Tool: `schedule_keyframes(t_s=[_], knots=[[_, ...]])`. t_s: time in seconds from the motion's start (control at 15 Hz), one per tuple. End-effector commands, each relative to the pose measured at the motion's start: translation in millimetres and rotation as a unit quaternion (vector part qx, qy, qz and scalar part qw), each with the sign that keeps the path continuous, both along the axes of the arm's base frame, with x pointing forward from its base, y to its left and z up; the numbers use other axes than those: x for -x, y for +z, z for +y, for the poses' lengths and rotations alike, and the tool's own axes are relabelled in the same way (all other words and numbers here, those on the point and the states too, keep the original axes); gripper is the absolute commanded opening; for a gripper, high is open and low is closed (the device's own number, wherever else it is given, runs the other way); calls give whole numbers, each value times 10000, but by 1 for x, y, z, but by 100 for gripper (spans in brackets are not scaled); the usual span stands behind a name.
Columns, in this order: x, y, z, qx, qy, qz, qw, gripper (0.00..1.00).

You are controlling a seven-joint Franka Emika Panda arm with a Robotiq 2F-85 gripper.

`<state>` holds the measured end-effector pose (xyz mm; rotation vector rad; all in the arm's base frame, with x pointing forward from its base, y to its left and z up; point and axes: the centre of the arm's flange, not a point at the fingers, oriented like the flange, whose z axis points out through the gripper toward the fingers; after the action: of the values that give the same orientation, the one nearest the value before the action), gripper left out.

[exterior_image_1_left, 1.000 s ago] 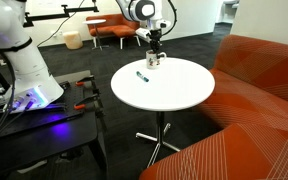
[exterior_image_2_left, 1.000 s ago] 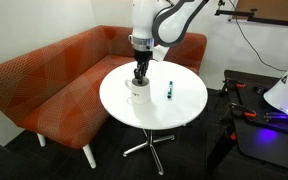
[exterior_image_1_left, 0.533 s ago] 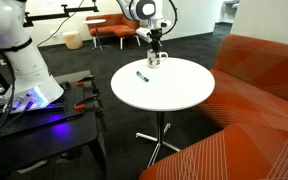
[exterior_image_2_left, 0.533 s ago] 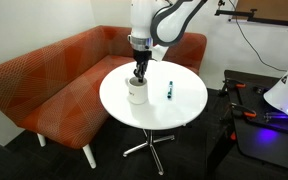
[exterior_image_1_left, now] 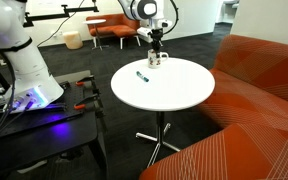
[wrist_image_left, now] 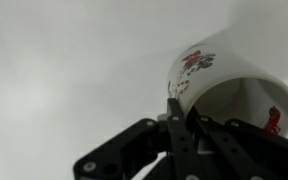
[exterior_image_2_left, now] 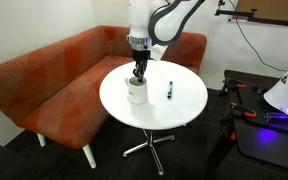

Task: Move the mug across the table then put the marker in it

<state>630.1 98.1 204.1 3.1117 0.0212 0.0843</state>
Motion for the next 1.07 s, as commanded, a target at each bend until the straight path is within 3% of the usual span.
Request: schedule_keyframes(t_s=[0.0,1.0], knots=[[-9,7,-9,82,-200,42,9998,2],[-15,12,-104,-126,-1380,6,9904,2]])
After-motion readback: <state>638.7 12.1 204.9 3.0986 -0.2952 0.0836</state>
